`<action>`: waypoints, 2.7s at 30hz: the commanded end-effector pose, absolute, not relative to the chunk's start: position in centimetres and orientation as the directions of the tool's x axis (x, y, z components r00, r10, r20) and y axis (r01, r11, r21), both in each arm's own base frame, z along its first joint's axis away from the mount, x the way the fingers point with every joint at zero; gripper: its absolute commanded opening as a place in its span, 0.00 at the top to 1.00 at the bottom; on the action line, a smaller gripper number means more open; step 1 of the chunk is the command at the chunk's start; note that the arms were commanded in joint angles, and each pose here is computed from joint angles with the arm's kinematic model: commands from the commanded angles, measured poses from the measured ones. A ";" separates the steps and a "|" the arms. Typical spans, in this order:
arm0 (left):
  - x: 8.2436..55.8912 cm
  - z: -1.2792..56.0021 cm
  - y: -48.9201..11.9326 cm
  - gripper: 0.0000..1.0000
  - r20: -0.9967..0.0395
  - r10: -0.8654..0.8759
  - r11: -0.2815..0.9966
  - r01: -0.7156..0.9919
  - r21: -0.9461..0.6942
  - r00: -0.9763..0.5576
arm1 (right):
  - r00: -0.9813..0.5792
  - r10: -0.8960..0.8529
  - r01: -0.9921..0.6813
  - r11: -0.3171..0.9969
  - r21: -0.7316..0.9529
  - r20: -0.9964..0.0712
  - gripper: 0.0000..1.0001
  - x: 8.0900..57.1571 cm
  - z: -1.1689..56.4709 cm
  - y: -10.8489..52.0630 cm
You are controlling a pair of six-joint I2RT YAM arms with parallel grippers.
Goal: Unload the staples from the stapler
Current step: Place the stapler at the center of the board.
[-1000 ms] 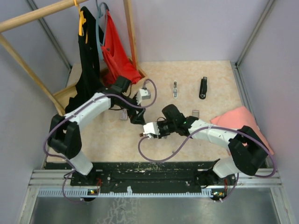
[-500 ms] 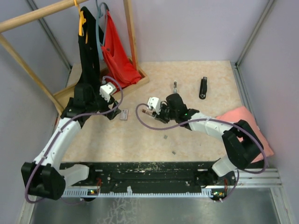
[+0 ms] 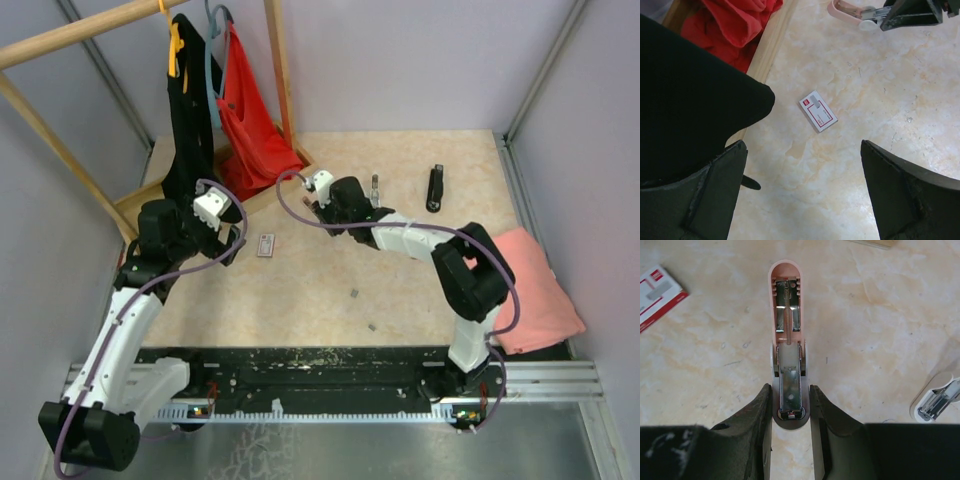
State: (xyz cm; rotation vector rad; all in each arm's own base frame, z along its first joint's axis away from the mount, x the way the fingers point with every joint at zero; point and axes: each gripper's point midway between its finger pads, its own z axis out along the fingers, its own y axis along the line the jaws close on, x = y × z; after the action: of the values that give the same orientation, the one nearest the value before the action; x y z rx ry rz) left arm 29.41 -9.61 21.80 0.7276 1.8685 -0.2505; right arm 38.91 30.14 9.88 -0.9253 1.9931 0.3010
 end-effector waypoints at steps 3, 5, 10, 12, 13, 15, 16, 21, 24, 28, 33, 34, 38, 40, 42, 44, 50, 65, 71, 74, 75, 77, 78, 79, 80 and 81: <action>29.5 22.0 -8.9 0.01 -0.906 0.344 0.816 0.556 0.158 -0.246 | -0.408 -0.369 -0.553 0.827 -0.096 -0.835 1.00 43.7 11.6 30.5; 29.5 21.9 -8.8 0.01 -0.907 0.342 0.817 0.554 0.157 -0.247 | -0.429 -0.342 -0.529 0.845 -0.075 -0.836 1.00 44.7 11.5 30.6; 29.5 21.8 -8.5 0.01 -0.909 0.336 0.824 0.545 0.157 -0.247 | -0.478 -0.272 -0.460 0.887 -0.026 -0.835 1.00 46.8 10.8 30.5; 29.5 21.9 -8.5 0.01 -0.910 0.334 0.824 0.545 0.155 -0.246 | -0.504 -0.251 -0.439 0.899 -0.005 -0.827 1.00 47.4 10.3 30.3; 29.4 21.8 -8.5 0.01 -0.910 0.332 0.824 0.546 0.153 -0.247 | -0.517 -0.240 -0.428 0.904 0.006 -0.822 1.00 47.7 10.0 30.3; 29.4 21.8 -8.5 0.01 -0.910 0.331 0.823 0.547 0.150 -0.249 | -0.536 -0.223 -0.409 0.912 0.019 -0.814 1.00 48.0 9.5 30.1; 29.4 21.8 -8.5 0.01 -0.911 0.330 0.822 0.549 0.148 -0.248 | -0.540 -0.222 -0.402 0.916 0.017 -0.812 1.00 48.2 9.3 30.0; 29.4 21.7 -8.4 0.01 -0.911 0.325 0.824 0.548 0.142 -0.253 | -0.548 -0.209 -0.362 0.932 0.005 -0.810 1.00 49.4 8.9 29.6; 29.4 21.6 -8.3 0.01 -0.911 0.322 0.826 0.546 0.139 -0.256 | -0.554 -0.202 -0.347 0.938 0.003 -0.808 1.00 49.9 8.6 29.4; 29.5 21.6 -8.3 0.01 -0.912 0.318 0.827 0.545 0.133 -0.259 | -0.571 -0.197 -0.334 0.943 0.007 -0.797 1.00 50.1 7.6 29.4; 29.5 21.5 -8.1 0.01 -0.912 0.313 0.831 0.542 0.127 -0.265 | -0.592 -0.185 -0.315 0.949 0.014 -0.784 1.00 50.4 6.3 29.5; 29.5 21.5 -8.2 0.01 -0.912 0.313 0.830 0.543 0.127 -0.264 | -0.598 -0.183 -0.312 0.950 0.017 -0.780 1.00 50.4 6.0 29.5; 29.6 21.4 -8.0 0.01 -0.912 0.311 0.833 0.538 0.126 -0.268 | -0.620 -0.173 -0.290 0.957 0.018 -0.765 1.00 50.7 5.0 29.5; 29.7 21.4 -8.0 0.01 -0.912 0.311 0.834 0.537 0.126 -0.268 | -0.628 -0.170 -0.287 0.958 0.023 -0.759 1.00 50.8 4.6 29.7; 29.7 21.3 -7.9 0.01 -0.911 0.310 0.836 0.535 0.125 -0.271 | -0.638 -0.170 -0.295 0.955 0.035 -0.751 1.00 50.5 4.1 29.9; 29.7 21.3 -7.8 0.01 -0.911 0.309 0.836 0.535 0.124 -0.273 | -0.649 -0.167 -0.306 0.951 0.054 -0.742 0.97 50.2 3.8 30.2; 29.8 21.3 -7.7 0.01 -0.911 0.307 0.839 0.531 0.122 -0.276 | -0.669 -0.157 -0.323 0.942 0.094 -0.726 0.83 49.5 3.4 30.9; 29.8 21.3 -7.5 0.01 -0.913 0.297 0.840 0.531 0.111 -0.279 | -0.673 -0.176 -0.358 0.927 0.108 -0.719 0.61 48.7 2.9 32.7; 29.8 21.3 -7.5 0.01 -0.914 0.295 0.841 0.530 0.110 -0.279 | -0.673 -0.182 -0.359 0.928 0.101 -0.717 0.60 48.8 2.7 32.9; 29.7 21.2 -7.5 0.01 -0.914 0.294 0.840 0.532 0.107 -0.280 | -0.673 -0.183 -0.357 0.929 0.099 -0.717 0.60 48.9 2.6 32.9; 29.7 21.2 -7.5 0.01 -0.914 0.293 0.840 0.532 0.106 -0.280 | -0.674 -0.183 -0.357 0.929 0.098 -0.715 0.59 48.9 2.5 32.9; 29.7 21.2 -7.5 0.01 -0.914 0.293 0.840 0.533 0.106 -0.280 | -0.675 -0.183 -0.360 0.927 0.102 -0.714 0.59 48.8 2.7 33.0; 29.7 21.2 -7.5 0.01 -0.914 0.293 0.840 0.533 0.106 -0.280 | -0.675 -0.181 -0.361 0.926 0.106 -0.715 0.59 48.7 2.8 33.1; 29.7 21.2 -7.5 0.01 -0.914 0.292 0.840 0.533 0.105 -0.281 | -0.676 -0.182 -0.364 0.925 0.108 -0.714 0.59 48.6 2.8 33.2; 29.7 21.2 -7.5 0.01 -0.914 0.293 0.839 0.534 0.104 -0.282 | -0.677 -0.184 -0.365 0.925 0.109 -0.712 0.59 48.4 2.8 33.4; 29.7 21.2 -7.5 0.01 -0.914 0.293 0.839 0.534 0.105 -0.281 | -0.678 -0.183 -0.366 0.924 0.110 -0.712 0.59 48.2 2.9 33.4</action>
State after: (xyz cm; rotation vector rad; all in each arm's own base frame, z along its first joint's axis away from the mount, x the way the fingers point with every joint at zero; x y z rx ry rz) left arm 29.59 -7.39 21.14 0.6252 1.8976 -0.2492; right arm 49.02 32.16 3.29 -0.3799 2.3047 0.2824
